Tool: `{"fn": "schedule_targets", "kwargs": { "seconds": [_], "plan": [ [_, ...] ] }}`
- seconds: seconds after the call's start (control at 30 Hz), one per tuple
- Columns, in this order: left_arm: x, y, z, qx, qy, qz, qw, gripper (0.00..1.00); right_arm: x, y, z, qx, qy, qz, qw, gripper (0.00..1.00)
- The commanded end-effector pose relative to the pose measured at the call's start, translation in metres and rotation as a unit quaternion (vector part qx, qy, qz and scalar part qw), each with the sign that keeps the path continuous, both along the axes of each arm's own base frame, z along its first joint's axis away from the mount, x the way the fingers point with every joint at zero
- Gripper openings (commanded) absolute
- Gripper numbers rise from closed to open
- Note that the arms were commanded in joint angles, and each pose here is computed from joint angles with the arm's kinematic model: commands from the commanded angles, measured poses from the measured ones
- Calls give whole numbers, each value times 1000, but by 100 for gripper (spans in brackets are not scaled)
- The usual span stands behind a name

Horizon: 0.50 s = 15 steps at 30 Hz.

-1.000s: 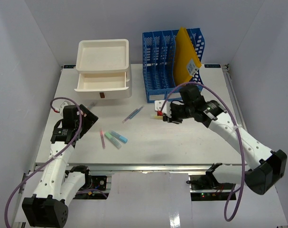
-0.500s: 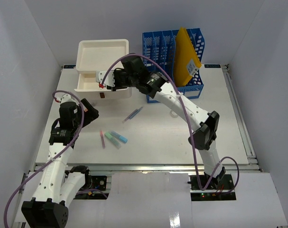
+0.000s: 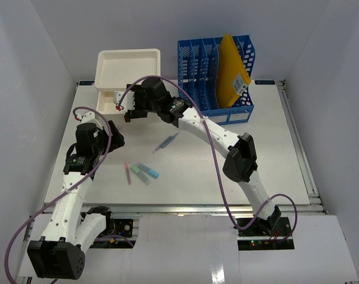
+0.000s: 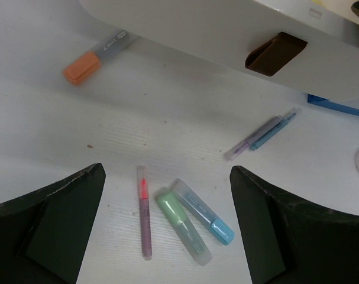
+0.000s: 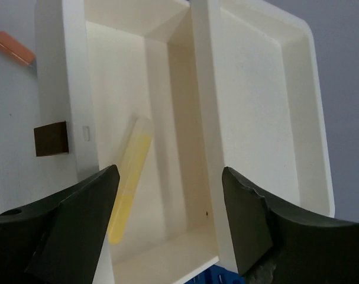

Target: Organize the desk

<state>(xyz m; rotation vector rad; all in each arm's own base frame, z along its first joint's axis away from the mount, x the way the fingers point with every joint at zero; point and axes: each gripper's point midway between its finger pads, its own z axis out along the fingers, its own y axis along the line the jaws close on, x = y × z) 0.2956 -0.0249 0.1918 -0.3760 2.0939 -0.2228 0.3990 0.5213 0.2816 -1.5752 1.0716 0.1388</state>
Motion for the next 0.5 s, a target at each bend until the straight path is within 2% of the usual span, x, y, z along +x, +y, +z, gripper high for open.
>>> {"fn": "schedule_targets", "kwargs": {
  "seconds": [0.0,0.17,0.27,0.37,0.47],
  "plan": [
    [18,1,21,19,-32,-19,999,98,-2,-9,62,70,-24,-12,997,86],
    [26,6,17,16,-27,-23,999,98,-24,-43,124,128,17,3,992,92],
    [26,33,18,-15,-33,23,999,97,-61,-95,161,149,64,68,984,93],
    [19,51,17,-71,-47,67,994,94,-106,-139,148,149,160,143,965,94],
    [10,63,12,-119,-53,111,985,90,-138,-182,107,135,231,153,951,97]
  ]
}}
